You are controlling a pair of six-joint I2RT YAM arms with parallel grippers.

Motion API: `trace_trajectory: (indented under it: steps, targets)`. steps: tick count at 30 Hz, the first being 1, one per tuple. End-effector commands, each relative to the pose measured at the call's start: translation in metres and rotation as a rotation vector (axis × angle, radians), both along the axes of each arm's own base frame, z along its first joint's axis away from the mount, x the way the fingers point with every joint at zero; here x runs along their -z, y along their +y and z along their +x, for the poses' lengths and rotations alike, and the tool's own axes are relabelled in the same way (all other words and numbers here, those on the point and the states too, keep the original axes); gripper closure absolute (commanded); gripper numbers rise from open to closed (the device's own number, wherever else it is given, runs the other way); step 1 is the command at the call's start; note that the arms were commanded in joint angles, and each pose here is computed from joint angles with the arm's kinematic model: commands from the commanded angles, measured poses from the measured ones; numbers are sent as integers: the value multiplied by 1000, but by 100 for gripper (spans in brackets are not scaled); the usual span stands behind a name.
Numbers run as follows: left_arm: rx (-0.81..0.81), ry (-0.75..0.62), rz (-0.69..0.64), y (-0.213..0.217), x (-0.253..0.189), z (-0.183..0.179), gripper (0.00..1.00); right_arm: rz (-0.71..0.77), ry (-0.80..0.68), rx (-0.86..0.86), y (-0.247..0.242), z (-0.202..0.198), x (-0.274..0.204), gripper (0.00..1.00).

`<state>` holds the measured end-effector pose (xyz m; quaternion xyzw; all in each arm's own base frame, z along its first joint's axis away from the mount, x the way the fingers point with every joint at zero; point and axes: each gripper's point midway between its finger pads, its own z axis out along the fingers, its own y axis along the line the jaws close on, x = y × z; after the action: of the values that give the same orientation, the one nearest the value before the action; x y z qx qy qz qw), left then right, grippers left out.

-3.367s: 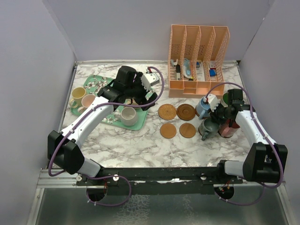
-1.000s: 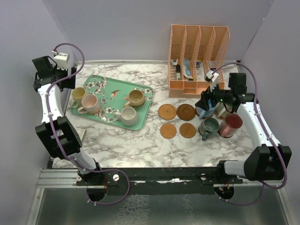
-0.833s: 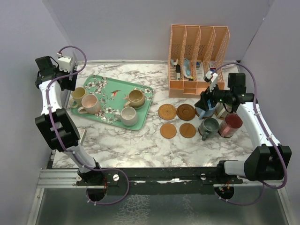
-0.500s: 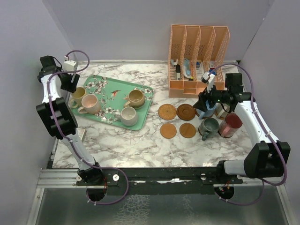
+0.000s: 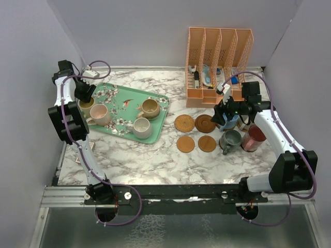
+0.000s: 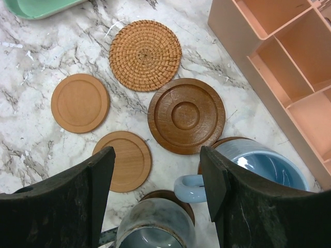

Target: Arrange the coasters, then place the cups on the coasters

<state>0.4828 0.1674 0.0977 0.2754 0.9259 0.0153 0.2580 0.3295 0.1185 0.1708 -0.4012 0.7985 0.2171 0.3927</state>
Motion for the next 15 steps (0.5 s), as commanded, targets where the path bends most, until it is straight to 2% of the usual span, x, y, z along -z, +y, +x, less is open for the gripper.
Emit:
trace_trajectory:
  steps: [1,15]
  targets:
    - [70,37,49,-6,3,2,48,-43,9,2,-1,2,11,32]
    - [124,61,114,-1,-4,-2,79,-45,-7,-7,2,2,8,32]
